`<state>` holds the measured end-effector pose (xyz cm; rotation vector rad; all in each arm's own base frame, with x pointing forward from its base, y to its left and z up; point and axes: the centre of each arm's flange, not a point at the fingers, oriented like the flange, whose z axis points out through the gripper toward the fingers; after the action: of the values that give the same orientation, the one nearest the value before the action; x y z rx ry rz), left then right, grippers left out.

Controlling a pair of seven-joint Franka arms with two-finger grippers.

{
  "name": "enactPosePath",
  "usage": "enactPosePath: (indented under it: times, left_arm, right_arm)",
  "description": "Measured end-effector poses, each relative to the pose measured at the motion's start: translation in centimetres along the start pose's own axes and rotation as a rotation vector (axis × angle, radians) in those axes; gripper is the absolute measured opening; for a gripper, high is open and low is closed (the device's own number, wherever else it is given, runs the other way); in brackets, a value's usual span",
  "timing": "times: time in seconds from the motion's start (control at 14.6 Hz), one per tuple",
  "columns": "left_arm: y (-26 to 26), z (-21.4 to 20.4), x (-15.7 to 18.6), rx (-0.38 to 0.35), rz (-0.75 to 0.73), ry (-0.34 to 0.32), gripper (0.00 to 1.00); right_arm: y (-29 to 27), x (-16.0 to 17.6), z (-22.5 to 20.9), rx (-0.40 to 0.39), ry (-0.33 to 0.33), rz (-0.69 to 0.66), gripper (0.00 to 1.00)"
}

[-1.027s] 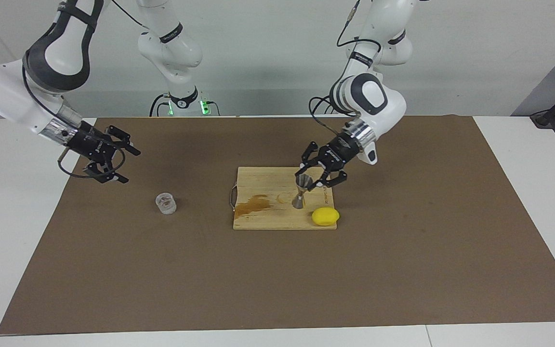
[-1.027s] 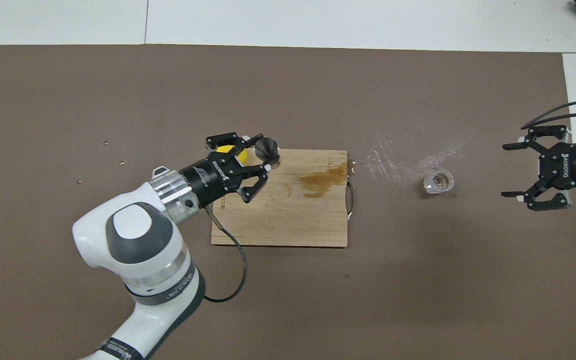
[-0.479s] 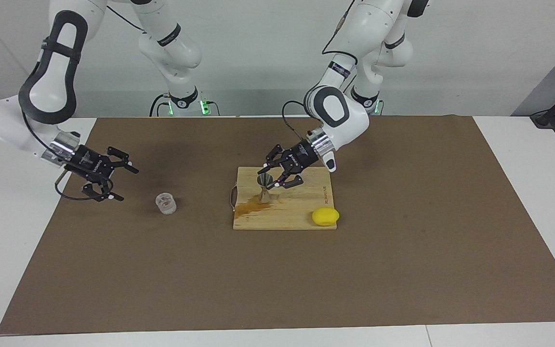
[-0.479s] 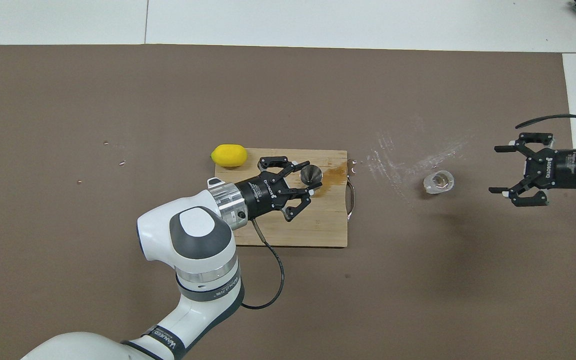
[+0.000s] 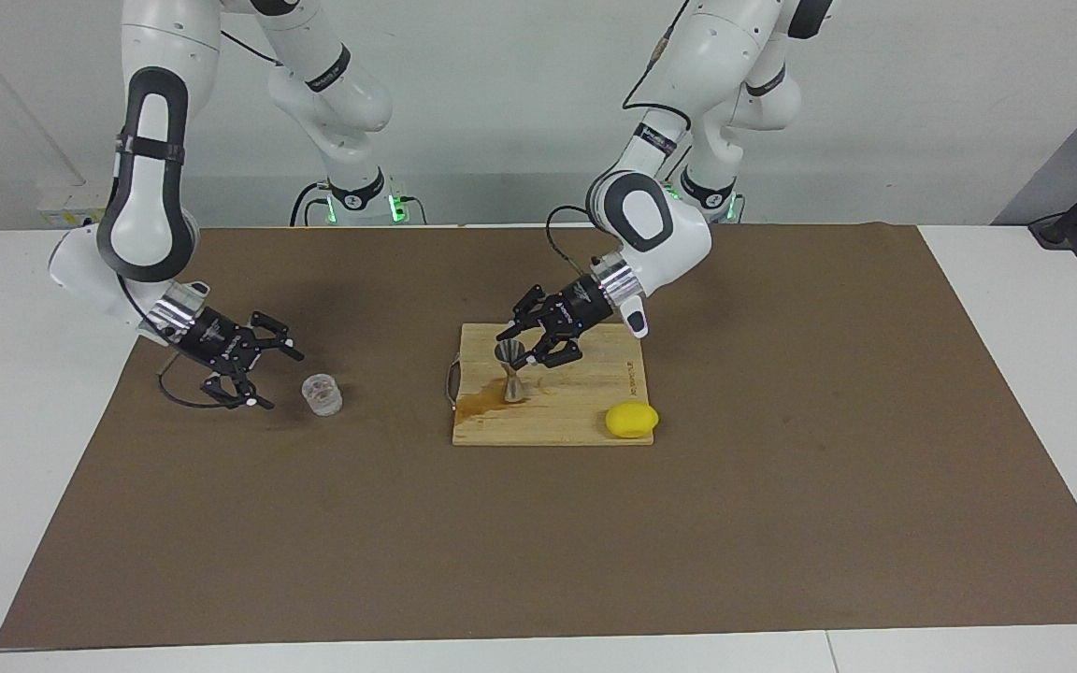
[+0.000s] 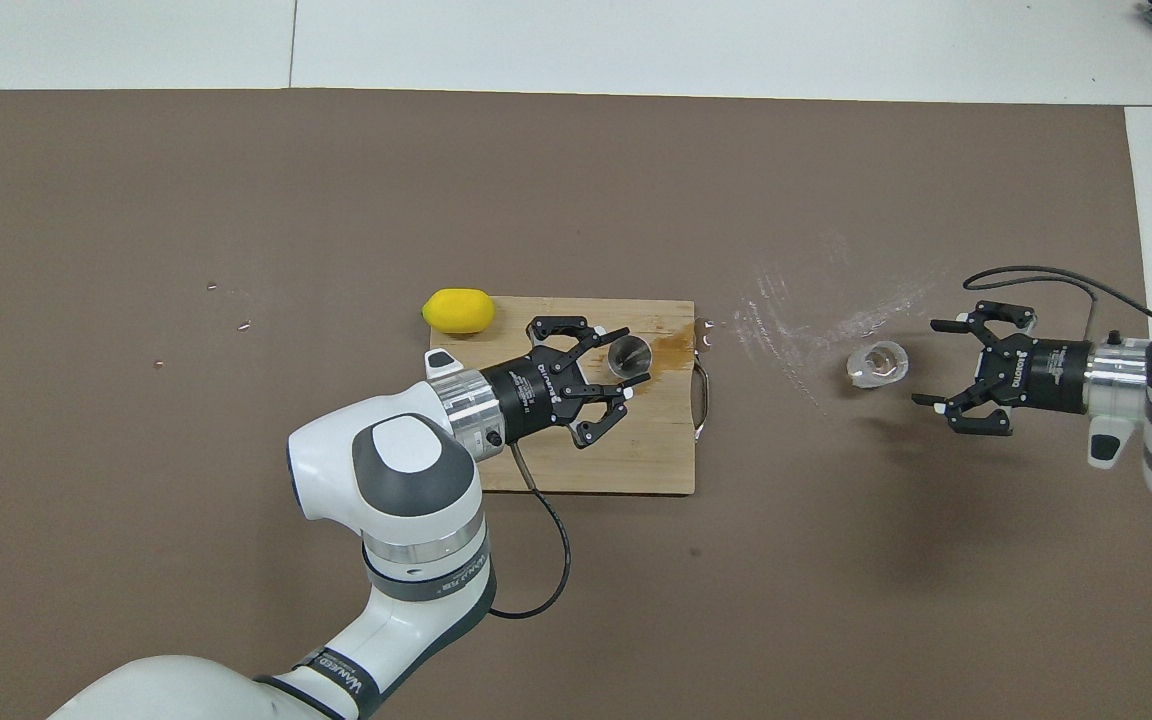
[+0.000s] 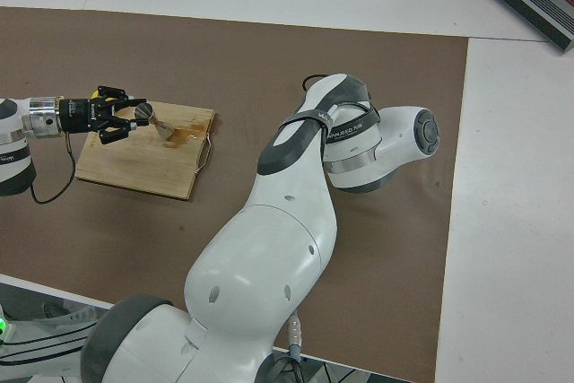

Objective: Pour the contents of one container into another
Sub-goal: 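Set the metal cup on the board while the right gripper grasps the glass, then withdraw the left gripper while the right gripper lifts the glass toward the board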

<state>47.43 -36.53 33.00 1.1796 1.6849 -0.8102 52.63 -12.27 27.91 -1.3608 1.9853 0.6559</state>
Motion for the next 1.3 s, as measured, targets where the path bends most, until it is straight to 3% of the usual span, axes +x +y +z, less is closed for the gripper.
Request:
enactPosePath:
  times: [0.34, 0.75, 0.89, 1.03, 1.3]
  left_arm:
    - [-0.3, 0.4, 0.5, 0.009, -0.001, 0.007, 0.51]
    - [-0.2, 0.5, 0.8, 0.009, -0.002, 0.011, 0.53]
    - [-0.1, 0.5, 0.9, 0.007, -0.004, 0.012, 0.74]
    - [0.0, 0.4, 1.0, 0.005, -0.005, 0.013, 0.98]
    - [-0.1, 0.5, 0.9, 0.006, -0.007, 0.010, 1.00]
  right_arm:
    - [1.1, 3.5, 4.1, 0.004, -0.099, 0.043, 1.00]
    - [1.8, 2.5, 6.0, 0.010, -0.132, 0.058, 0.98]
    - [1.9, 2.4, 6.0, 0.009, -0.132, 0.054, 0.94]
    - [1.8, 2.4, 6.0, 0.012, -0.132, 0.028, 0.89]
    - [1.8, 2.4, 5.8, 0.018, -0.131, 0.013, 0.51]
